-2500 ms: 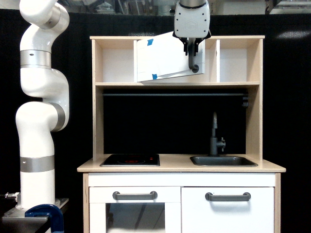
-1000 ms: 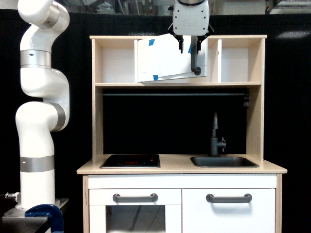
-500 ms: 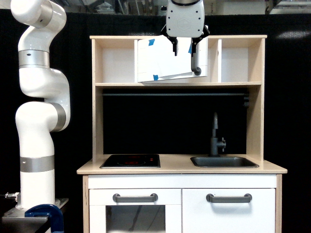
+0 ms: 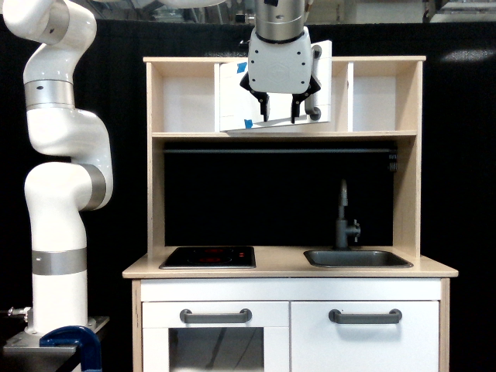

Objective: Open the oven door

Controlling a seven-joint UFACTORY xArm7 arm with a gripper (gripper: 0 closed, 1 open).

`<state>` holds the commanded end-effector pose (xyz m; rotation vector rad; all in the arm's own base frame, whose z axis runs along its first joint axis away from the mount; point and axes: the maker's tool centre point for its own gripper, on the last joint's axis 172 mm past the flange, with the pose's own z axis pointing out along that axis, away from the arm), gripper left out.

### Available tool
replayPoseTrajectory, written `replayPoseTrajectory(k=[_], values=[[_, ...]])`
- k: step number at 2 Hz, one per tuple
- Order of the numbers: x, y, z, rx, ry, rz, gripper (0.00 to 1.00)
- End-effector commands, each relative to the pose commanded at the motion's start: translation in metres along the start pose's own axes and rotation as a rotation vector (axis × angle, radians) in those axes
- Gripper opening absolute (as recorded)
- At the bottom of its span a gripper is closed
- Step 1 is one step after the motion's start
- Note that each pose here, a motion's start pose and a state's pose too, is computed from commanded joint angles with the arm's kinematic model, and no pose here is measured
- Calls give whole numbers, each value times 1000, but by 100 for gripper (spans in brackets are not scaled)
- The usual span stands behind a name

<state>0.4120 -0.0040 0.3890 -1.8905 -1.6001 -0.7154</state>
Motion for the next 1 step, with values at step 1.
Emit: replayPoseTrajectory(k=[1], values=[[-7,-1,6,0,0,0,100]])
